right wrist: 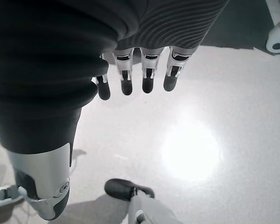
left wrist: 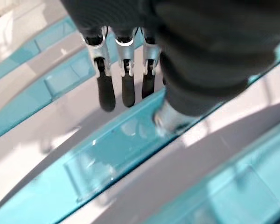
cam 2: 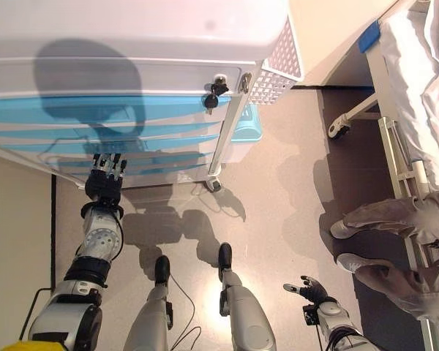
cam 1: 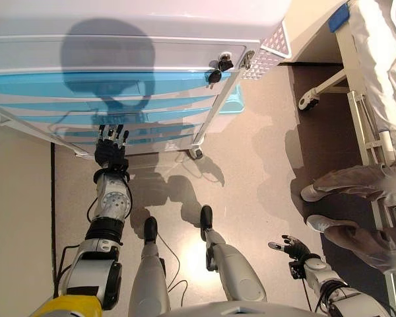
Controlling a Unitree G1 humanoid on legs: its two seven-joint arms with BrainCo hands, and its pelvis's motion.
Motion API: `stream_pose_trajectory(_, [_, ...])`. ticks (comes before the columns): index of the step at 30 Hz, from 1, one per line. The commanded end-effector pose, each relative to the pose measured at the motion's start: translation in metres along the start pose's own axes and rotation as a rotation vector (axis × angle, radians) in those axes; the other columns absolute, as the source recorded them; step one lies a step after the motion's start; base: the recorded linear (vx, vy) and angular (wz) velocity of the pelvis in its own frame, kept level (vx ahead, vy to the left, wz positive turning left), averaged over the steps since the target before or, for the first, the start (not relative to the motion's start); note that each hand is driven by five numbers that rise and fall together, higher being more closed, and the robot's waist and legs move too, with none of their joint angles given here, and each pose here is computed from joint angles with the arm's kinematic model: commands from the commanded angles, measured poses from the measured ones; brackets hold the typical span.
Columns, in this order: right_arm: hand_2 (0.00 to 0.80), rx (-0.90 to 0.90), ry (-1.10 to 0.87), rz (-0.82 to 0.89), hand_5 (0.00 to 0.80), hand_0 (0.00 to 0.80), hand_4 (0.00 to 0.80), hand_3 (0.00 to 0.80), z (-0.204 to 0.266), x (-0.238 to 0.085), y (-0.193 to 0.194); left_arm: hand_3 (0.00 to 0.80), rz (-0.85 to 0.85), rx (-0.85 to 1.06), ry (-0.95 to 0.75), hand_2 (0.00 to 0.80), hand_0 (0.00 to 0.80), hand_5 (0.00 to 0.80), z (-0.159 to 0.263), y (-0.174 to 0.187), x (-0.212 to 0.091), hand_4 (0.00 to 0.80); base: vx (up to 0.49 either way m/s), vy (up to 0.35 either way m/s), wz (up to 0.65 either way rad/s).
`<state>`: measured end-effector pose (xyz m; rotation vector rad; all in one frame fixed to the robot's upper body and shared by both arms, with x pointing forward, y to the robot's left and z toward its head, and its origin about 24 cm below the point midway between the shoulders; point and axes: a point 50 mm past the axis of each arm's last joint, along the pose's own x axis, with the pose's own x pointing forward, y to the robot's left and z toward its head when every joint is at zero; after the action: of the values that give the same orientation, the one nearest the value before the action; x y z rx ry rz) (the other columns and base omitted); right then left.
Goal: Open the drawer and pick up the medicine
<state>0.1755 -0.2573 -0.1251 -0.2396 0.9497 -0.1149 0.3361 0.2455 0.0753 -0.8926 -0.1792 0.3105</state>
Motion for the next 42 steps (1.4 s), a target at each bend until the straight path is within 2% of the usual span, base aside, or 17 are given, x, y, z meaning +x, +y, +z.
stream_pose_trajectory(1, [0.000, -0.066, 0.057, -0.026, 0.000, 0.000, 0.000, 0.000, -0.021, -0.006, -0.013, 0.800, -0.372, 0.046, -0.294, 0.800, 0.800, 0.800, 0.068, -0.078, 0.014, 0.800, 0.000, 0.000, 0.00])
stream_pose_trajectory(42, [0.000, -0.062, 0.085, -0.032, 0.000, 0.000, 0.000, 0.000, -0.029, -0.007, -0.015, 0.800, -0.360, 0.037, -0.270, 0.800, 0.800, 0.800, 0.061, -0.064, 0.004, 0.800, 0.000, 0.000, 0.00])
